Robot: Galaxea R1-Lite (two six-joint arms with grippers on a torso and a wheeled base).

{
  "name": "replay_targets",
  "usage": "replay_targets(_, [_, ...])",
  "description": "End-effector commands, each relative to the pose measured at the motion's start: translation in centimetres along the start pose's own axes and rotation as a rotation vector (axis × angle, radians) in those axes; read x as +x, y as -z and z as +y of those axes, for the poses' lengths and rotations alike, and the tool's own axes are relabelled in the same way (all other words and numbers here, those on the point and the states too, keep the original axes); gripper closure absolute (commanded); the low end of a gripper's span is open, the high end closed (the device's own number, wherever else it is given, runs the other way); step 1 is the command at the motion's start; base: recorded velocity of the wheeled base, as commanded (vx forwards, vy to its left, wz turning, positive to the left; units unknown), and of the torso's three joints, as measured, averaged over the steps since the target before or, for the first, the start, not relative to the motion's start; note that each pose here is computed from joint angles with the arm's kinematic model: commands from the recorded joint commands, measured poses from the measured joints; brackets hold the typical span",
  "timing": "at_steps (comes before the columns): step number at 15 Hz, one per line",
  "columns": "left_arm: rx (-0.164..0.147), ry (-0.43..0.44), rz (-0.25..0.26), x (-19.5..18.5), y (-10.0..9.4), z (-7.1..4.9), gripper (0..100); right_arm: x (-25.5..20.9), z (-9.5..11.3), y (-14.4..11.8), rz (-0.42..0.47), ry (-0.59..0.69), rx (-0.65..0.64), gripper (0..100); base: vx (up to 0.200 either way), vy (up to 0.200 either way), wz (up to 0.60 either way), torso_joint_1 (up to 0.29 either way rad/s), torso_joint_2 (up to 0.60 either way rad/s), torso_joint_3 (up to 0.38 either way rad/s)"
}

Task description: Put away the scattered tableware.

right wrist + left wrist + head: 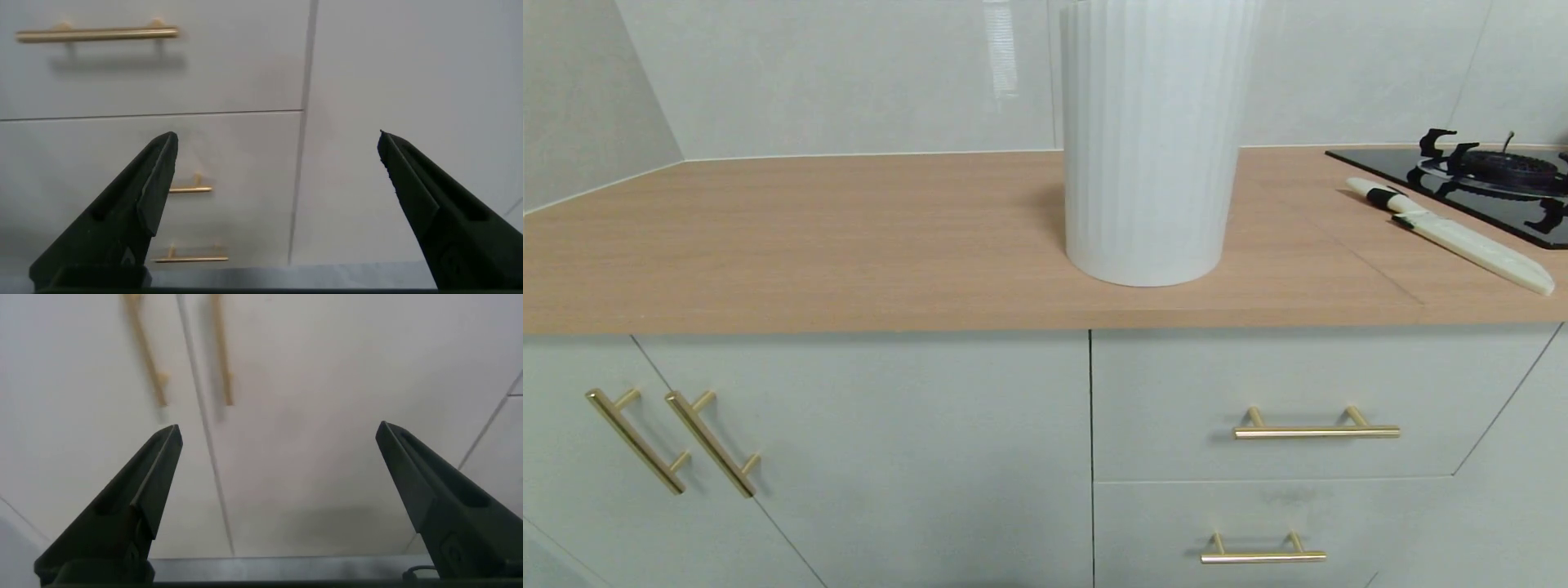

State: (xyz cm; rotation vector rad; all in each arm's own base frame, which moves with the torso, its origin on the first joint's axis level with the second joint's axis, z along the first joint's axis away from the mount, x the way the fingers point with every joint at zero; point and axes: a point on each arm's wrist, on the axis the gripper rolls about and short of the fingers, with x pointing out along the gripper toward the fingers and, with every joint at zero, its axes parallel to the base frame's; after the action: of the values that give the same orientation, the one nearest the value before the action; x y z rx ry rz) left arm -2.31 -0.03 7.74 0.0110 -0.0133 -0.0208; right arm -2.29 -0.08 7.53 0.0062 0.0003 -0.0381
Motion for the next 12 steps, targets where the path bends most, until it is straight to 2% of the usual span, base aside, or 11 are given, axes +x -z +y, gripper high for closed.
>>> replay_targets(1, [0.0, -0.001, -0.001, 0.0, 0.0, 0.0, 0, 0.01, 0.0, 0.0, 0.001, 0.0, 0.0, 0, 0.0, 0.0, 0.0, 0.0, 0.0, 0.0])
replay_targets(12, [0.0, -0.001, -0.001, 0.0, 0.0, 0.0, 0, 0.01, 0.0, 0.0, 0.001, 0.0, 0.0, 0, 0.0, 0.0, 0.0, 0.0, 0.0, 0.0])
